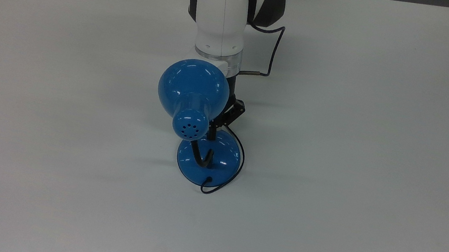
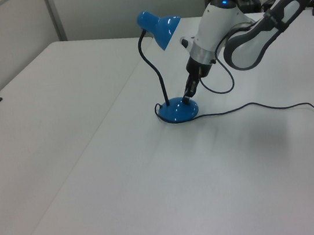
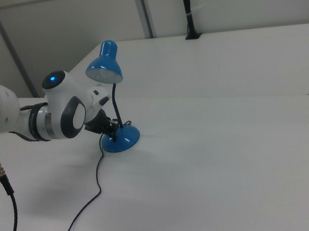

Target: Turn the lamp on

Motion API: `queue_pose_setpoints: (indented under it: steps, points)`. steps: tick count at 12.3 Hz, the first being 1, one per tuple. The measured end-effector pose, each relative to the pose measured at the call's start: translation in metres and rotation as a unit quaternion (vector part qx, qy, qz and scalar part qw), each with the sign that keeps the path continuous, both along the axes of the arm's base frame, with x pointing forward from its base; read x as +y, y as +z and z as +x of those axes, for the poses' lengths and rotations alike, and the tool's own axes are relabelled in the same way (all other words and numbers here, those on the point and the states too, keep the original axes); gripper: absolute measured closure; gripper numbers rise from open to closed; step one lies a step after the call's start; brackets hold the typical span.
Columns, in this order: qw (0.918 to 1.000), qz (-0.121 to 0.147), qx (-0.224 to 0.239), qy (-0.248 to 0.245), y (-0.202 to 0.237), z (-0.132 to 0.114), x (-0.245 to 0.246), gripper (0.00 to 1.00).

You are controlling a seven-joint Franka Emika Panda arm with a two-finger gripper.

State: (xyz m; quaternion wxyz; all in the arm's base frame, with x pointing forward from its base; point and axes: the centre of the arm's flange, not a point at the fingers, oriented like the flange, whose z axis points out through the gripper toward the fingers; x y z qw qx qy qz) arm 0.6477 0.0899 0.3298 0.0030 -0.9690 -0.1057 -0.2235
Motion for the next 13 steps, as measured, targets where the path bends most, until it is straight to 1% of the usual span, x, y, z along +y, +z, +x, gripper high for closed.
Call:
queue_pose_setpoints:
  steps: [9,11,12,13]
  points:
    - [1.0,0.001,-0.004,-0.001,-0.003,0.001,-0.001,0.99]
    - [1.0,0.001,-0.009,-0.002,0.005,0.002,-0.003,0.98]
    - [1.0,-0.001,-0.003,-0.003,0.009,0.001,-0.004,0.98]
    - [0.9999,-0.005,0.015,-0.005,0.013,-0.003,-0.005,0.97]
